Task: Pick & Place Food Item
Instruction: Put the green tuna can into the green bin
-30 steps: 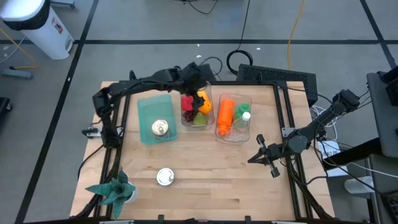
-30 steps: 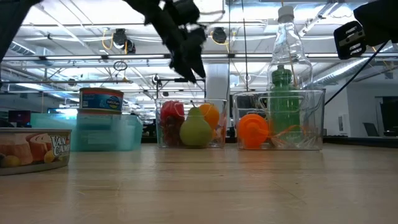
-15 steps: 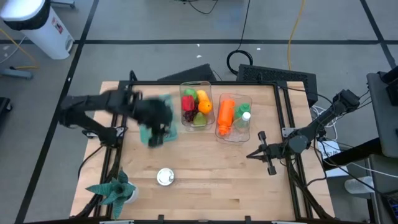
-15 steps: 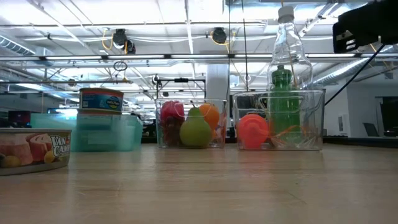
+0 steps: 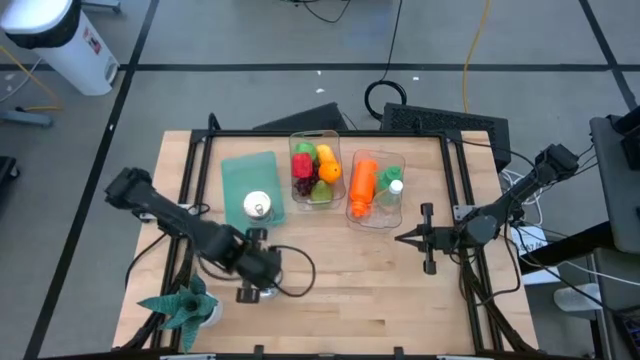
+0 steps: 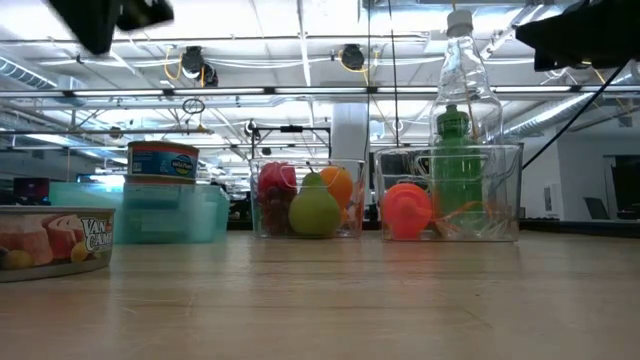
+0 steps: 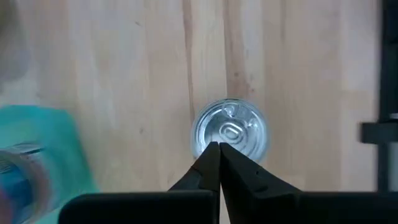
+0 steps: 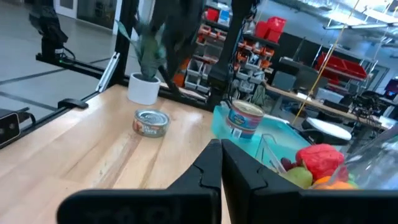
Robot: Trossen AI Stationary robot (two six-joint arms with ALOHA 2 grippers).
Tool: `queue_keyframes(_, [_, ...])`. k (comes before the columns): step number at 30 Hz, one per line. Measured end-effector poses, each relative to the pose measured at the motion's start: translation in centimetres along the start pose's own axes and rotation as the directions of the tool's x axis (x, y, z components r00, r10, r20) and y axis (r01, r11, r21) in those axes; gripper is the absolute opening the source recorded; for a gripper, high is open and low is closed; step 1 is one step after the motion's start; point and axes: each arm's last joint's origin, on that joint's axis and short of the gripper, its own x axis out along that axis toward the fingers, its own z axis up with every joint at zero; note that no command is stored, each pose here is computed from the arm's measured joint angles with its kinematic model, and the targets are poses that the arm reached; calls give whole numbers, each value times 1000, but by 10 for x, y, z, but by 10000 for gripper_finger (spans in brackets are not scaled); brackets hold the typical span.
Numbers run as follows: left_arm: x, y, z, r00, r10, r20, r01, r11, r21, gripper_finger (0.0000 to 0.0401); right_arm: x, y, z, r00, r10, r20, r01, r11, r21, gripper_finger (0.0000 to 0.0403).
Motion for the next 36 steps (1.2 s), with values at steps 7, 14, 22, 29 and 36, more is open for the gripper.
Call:
queue_keyframes(7, [72, -4, -16, 967, -69, -244, 59, 997, -46, 4, 0, 0, 2, 1000, -3, 15, 3, 1000, 13, 0])
queue_keyframes(14, [110, -8, -8, 956, -113, -272, 120, 993, 6, 2, 0, 0, 2, 1000, -3, 15, 3, 1000, -2, 0])
queue_keyframes(22, [139, 7, 19, 974, -175, -145, 180, 983, 26, 2, 0, -1, 2, 1000, -5, 22, 5, 1000, 6, 0])
queue_keyframes(29, [165, 43, 50, 977, -213, 19, 210, 973, 100, 2, 0, -1, 2, 1000, -4, 21, 3, 999, 32, 0])
queue_keyframes(36, [166, 84, 71, 985, -90, 149, 73, 991, 112, 1, 0, 0, 2, 1000, -3, 17, 2, 999, 52, 0])
